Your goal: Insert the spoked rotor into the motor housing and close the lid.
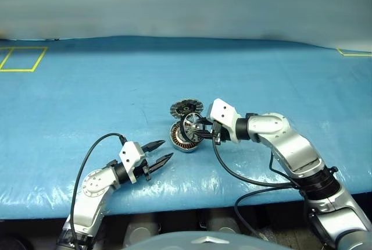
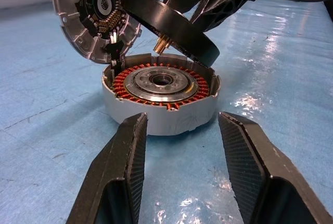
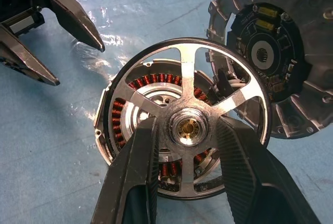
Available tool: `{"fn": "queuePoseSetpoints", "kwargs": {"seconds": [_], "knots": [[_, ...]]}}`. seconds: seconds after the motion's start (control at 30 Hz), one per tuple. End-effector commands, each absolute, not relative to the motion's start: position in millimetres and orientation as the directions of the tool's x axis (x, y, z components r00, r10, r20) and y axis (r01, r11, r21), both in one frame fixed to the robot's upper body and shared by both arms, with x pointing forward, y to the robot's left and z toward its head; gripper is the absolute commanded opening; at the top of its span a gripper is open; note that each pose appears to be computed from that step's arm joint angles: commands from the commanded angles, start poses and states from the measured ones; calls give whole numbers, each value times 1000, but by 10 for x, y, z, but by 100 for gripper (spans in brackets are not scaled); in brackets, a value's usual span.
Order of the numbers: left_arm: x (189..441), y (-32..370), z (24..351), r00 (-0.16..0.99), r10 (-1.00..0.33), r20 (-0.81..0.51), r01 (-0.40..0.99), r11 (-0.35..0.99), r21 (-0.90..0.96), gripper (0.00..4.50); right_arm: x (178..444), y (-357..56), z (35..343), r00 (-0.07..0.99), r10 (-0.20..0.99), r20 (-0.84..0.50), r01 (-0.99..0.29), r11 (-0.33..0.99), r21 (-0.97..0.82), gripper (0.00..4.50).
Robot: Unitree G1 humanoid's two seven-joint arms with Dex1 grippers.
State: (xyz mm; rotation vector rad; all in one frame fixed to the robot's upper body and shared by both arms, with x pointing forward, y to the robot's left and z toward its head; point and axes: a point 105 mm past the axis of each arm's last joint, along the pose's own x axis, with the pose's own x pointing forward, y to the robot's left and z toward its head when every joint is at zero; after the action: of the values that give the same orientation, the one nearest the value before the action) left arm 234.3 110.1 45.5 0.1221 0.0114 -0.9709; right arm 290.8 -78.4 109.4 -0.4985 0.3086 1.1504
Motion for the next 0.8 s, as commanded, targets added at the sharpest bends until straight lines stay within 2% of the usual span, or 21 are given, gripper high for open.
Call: {"fn": "queuePoseSetpoints", "kwargs": {"seconds": [0.03,0.23,0.63,0.67,0.8], "knots": [[2334,1093,512,556,-830,-50,828,547,122,232,2822,-718,1103,330,813,-480,-943,262,-205,130],[2326,1080,506,548,-835,-52,834,540,114,232,2774,-685,1123,301,831,-468,-952,235,-194,130],[2328,1069,478,542,-839,-59,838,534,110,232,2796,-722,1062,318,809,-494,-947,248,-205,130],[2330,1068,476,542,-838,-59,838,534,110,232,2801,-722,1057,323,807,-495,-945,250,-210,204],[2338,1066,476,542,-839,-57,838,534,109,232,2771,-696,1085,299,823,-484,-954,241,-179,323]]}}
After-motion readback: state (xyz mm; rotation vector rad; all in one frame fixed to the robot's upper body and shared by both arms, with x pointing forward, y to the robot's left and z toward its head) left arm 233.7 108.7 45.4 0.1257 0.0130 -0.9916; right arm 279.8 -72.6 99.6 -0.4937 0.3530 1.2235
